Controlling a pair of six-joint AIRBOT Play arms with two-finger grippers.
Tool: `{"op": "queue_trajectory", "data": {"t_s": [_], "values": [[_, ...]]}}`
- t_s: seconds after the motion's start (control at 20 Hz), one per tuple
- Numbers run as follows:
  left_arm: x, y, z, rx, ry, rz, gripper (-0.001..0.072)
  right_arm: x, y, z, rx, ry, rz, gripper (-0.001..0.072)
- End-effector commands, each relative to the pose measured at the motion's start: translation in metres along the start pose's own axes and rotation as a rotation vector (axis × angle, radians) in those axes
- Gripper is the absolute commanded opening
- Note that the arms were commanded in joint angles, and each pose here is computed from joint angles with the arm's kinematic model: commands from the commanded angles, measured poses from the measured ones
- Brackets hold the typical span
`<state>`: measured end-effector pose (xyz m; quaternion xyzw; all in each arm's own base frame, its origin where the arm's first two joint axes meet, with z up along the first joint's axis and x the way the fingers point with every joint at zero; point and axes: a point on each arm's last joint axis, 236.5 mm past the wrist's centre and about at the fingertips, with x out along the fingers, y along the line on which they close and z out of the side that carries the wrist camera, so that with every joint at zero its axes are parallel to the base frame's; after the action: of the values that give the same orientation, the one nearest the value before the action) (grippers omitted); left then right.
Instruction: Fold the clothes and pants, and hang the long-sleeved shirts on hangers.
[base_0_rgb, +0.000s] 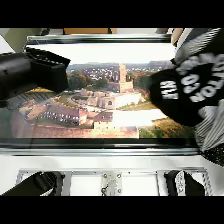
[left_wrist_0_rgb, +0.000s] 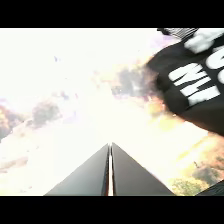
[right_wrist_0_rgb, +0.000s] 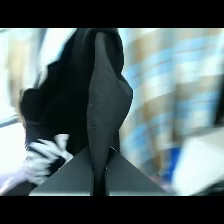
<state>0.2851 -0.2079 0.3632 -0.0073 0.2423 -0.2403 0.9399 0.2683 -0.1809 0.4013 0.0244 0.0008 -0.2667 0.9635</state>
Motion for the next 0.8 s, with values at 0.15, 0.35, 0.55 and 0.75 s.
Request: {"op": "queue_trajectory", "data": {"t_s": [0.15, 0.35, 0.55, 0.75], "values": [[0.050, -0.008, -0.010, 0.073, 0.060, 0.013, 0.0014, -0.005, -0.076, 0.076, -0.068, -0.113, -0.262, 0.0007], [0.071, -0.011, -0.017, 0.089, 0.091, 0.019, 0.0014, -0.007, -0.107, 0.113, -0.091, -0.176, -0.352, 0.0007], [0.085, -0.012, -0.024, 0.095, 0.117, 0.025, 0.0014, -0.022, -0.129, 0.149, -0.124, -0.285, -0.432, 0.0007], [0.096, -0.014, -0.028, 0.100, 0.132, 0.026, 0.0015, -0.031, -0.134, 0.167, -0.142, -0.348, -0.460, 0.0007]]}}
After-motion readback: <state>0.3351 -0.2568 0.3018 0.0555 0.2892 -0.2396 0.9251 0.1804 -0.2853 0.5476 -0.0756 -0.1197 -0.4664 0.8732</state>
